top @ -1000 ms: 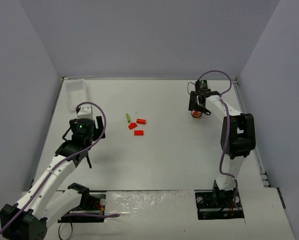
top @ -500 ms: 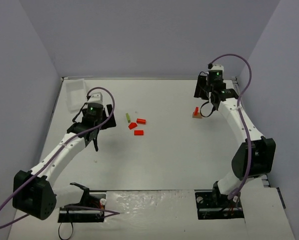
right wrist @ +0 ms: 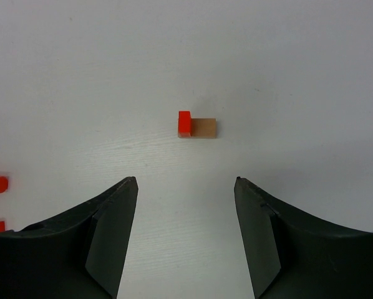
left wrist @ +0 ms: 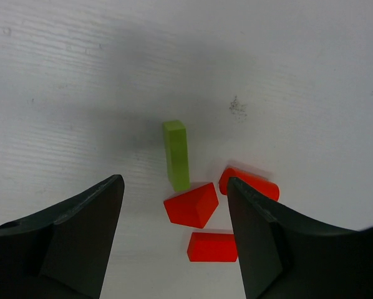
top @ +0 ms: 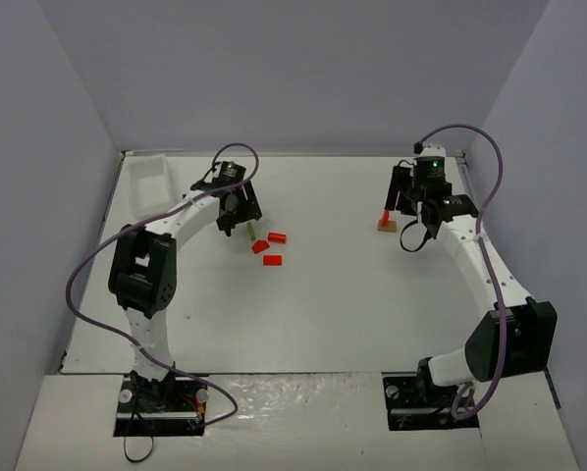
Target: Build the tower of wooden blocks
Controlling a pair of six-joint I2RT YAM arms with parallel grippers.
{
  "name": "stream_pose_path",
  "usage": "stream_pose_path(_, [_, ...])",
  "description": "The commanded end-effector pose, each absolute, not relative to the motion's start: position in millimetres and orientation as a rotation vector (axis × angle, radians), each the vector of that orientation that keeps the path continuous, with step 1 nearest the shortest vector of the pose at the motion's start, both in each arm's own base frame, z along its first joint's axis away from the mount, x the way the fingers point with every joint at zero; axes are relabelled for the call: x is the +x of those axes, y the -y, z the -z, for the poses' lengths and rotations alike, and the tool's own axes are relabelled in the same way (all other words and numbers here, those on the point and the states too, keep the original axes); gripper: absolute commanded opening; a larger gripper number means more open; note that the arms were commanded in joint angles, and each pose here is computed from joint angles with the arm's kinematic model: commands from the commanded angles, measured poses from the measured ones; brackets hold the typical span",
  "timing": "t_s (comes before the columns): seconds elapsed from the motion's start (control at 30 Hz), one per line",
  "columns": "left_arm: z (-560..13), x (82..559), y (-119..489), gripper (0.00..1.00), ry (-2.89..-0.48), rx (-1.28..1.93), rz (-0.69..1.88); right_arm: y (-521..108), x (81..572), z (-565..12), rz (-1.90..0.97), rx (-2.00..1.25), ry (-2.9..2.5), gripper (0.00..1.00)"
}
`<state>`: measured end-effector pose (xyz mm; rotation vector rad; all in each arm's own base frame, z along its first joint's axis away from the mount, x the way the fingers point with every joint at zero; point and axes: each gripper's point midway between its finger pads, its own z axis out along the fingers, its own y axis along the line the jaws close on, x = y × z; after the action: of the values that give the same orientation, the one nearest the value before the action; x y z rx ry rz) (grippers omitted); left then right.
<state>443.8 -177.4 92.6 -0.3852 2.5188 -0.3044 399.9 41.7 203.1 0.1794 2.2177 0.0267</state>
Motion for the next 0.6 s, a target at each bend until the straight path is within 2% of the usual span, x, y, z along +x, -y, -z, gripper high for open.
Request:
stream_pose_path(0.0, [-108,438,191,0.62,-2.543,-0.422,0.355,-42,395,-229,-0.056,0.183,-2.131,0.61])
stream_pose_path(0.43, [-69,441,199,0.49,-2.599,-0.352,0.241,-54,393,-218,-0.129,0.166,-2.165,0.62])
stream_pose_path(0.57, [-68,446,196,0.37,-2.584,-0.331,0.207,-54,394,-215,-0.128,0.167,-2.172,0.62])
